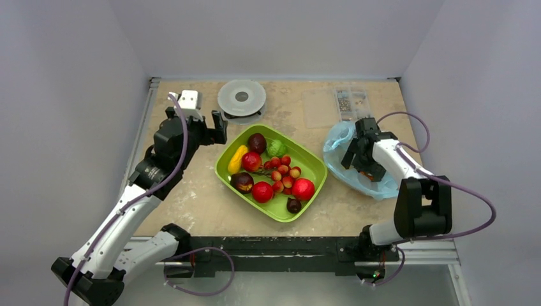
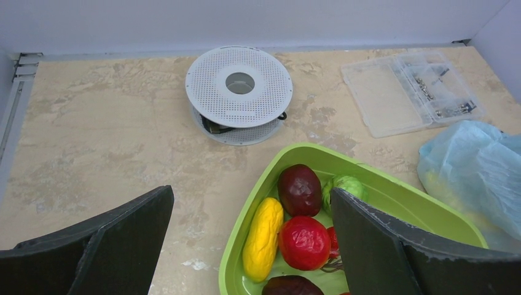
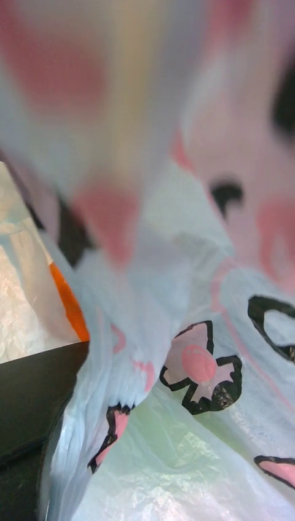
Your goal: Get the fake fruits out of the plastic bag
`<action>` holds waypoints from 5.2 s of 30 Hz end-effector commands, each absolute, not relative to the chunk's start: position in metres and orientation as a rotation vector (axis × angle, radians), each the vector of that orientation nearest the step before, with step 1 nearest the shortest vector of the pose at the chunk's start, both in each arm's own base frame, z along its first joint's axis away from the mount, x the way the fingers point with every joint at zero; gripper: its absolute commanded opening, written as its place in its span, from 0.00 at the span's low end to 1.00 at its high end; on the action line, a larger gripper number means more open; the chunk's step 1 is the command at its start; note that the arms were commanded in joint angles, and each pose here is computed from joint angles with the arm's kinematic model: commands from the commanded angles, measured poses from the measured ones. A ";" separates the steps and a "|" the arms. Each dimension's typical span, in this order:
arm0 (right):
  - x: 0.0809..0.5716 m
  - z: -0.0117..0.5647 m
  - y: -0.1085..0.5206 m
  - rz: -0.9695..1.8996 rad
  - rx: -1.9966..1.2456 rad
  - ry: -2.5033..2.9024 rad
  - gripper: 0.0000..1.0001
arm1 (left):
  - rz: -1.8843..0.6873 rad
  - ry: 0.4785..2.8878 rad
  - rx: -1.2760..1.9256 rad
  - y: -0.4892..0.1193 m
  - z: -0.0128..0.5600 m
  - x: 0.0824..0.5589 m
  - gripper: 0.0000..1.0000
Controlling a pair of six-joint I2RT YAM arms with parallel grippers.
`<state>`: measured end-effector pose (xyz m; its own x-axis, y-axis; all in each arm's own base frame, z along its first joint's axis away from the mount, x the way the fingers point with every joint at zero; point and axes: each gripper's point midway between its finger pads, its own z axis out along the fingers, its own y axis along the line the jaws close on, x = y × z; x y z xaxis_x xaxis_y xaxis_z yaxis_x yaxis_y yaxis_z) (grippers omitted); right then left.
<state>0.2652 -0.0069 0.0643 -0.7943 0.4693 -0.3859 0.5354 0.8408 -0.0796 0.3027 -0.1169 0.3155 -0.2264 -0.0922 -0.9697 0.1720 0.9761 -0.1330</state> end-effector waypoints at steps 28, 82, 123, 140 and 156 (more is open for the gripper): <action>0.339 0.087 0.015 0.129 0.793 2.322 0.99 | -0.296 1.704 0.035 -0.116 0.348 0.297 1.00; 0.356 0.048 0.031 0.070 0.282 2.654 0.69 | -0.310 1.744 0.048 -0.124 0.337 0.303 1.00; 0.301 0.119 0.041 0.206 0.789 2.336 0.89 | -0.956 2.021 0.091 -0.434 0.216 0.268 0.94; 0.296 0.147 0.043 0.230 0.738 2.334 0.87 | -1.089 2.128 -0.325 -0.487 0.174 0.255 0.63; 0.290 0.124 0.042 0.176 0.676 2.465 0.53 | -1.253 2.296 0.051 -0.473 0.182 0.188 0.00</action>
<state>0.2909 0.0452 0.1255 -0.7032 0.5203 -0.4845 0.4405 0.8538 0.2774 0.2103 -0.4854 0.1563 -0.8441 -0.2654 -0.4658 0.2130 0.6313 -0.7457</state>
